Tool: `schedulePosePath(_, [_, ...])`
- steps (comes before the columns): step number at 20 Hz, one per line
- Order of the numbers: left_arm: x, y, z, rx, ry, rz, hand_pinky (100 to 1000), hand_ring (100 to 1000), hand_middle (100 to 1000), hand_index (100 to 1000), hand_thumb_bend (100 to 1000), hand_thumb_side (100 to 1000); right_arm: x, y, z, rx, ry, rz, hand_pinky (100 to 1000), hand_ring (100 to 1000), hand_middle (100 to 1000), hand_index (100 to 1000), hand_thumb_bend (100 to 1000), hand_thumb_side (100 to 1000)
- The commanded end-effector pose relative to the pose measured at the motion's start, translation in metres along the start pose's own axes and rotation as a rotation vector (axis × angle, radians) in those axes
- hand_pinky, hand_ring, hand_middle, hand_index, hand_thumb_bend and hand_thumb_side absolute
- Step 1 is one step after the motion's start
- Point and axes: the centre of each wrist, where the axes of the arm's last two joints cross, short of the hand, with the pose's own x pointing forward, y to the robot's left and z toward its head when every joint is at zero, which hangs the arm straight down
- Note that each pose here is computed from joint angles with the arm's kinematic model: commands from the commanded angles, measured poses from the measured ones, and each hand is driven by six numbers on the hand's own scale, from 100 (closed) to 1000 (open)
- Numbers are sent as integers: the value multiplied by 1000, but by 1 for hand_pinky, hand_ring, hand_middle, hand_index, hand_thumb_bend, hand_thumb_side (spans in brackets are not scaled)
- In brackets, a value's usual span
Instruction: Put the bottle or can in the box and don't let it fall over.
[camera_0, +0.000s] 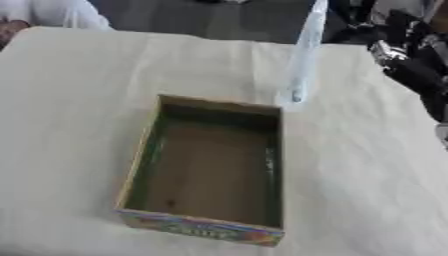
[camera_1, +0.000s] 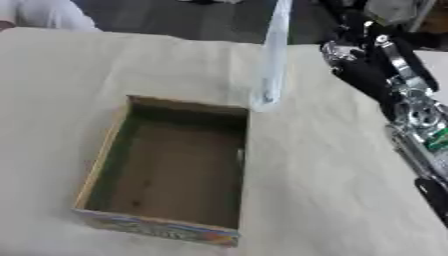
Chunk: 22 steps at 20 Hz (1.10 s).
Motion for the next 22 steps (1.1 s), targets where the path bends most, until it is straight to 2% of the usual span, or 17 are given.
schedulePosePath(1, [10,0,-8,-21,-47,2,1000,786,829,746,650,447,16,-5,-2,28,-45,18,1000,1000,1000,1000,100,470])
schedulePosePath(8, [10,-3,-8,-25,-48,19,1000,786,830,745,652,447,22,-5,-7,74,-38,-3,1000,1000,1000,1000,100,470])
schedulePosePath(22, [10,-6,-8,-27,-50,33,1000,785,828,742,652,446,22,-7,-19,58,-36,-29,1000,1000,1000,1000,100,470])
